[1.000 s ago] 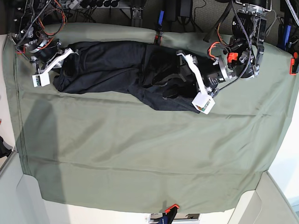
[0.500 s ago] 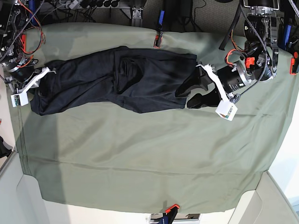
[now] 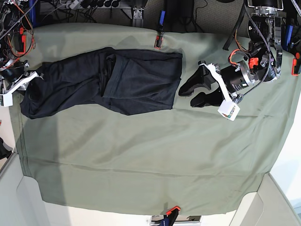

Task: Fold the T-shirt properly
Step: 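Release the fold and move the right gripper to the strip's other end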

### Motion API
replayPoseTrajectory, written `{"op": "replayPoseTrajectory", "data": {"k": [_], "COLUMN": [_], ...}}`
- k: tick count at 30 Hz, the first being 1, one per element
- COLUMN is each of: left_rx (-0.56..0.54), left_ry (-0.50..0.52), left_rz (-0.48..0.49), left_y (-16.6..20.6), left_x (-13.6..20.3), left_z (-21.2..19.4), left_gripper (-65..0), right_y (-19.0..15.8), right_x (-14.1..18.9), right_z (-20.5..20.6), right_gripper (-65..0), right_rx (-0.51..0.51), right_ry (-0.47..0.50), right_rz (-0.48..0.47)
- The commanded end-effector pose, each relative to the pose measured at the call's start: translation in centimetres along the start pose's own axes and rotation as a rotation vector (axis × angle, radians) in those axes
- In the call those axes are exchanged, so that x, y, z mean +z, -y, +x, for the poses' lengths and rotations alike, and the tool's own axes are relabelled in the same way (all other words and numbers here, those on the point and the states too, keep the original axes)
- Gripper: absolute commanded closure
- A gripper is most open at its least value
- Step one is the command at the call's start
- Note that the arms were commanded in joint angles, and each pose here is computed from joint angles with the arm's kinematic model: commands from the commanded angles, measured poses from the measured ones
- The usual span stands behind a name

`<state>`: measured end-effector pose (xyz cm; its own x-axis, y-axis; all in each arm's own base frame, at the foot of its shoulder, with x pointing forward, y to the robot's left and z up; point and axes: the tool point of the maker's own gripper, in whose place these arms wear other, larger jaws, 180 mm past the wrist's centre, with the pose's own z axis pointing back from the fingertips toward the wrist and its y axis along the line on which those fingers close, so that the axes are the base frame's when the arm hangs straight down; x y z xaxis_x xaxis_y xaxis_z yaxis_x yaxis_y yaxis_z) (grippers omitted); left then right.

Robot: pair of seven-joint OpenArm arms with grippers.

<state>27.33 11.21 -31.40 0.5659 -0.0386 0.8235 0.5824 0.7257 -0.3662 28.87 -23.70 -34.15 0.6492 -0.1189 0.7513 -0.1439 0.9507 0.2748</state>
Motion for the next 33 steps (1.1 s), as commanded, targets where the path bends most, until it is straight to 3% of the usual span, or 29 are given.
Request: {"op": "replayPoseTrajectory", "data": {"k": [1, 7, 14, 22, 27, 32, 33], "left_rx": [-0.023, -0.047, -0.065, -0.065, -0.065, -0.065, -0.065], "left_ry": [0.045, 0.012, 0.002, 0.003, 0.003, 0.001, 0.002], "left_rz": [-0.012, 0.018, 0.028, 0.028, 0.028, 0.028, 0.028], "left_y": [0.2, -0.4, -0.9, -0.9, -0.9, -0.9, -0.9], "left_x": [0.3, 0.4, 0.9, 0.9, 0.9, 0.9, 0.9], "left_z": [1.6, 0.9, 1.1, 1.1, 1.1, 1.0, 1.1], "left_gripper": [-39.1, -39.1, -39.1, -39.1, -39.1, -39.1, -39.1], "right_y": [-0.8, -6.1, -15.7, -25.1, -29.9, -31.9, -32.1], "right_x": [0.3, 0.2, 0.0, -1.9, -2.5, -3.5, -3.7], "right_z": [1.9, 1.7, 0.4, -1.0, -1.6, -3.9, -4.4], "right_gripper": [0.0, 0.0, 0.0, 0.0, 0.0, 0.0, -2.9], "right_rx": [0.019, -0.027, -0.052, -0.022, 0.053, 0.146, 0.152], "right_ry": [0.061, 0.107, 0.135, 0.106, 0.103, 0.031, 0.02], "right_rz": [0.041, 0.188, 0.373, 0.538, 0.597, 0.595, 0.595]}}
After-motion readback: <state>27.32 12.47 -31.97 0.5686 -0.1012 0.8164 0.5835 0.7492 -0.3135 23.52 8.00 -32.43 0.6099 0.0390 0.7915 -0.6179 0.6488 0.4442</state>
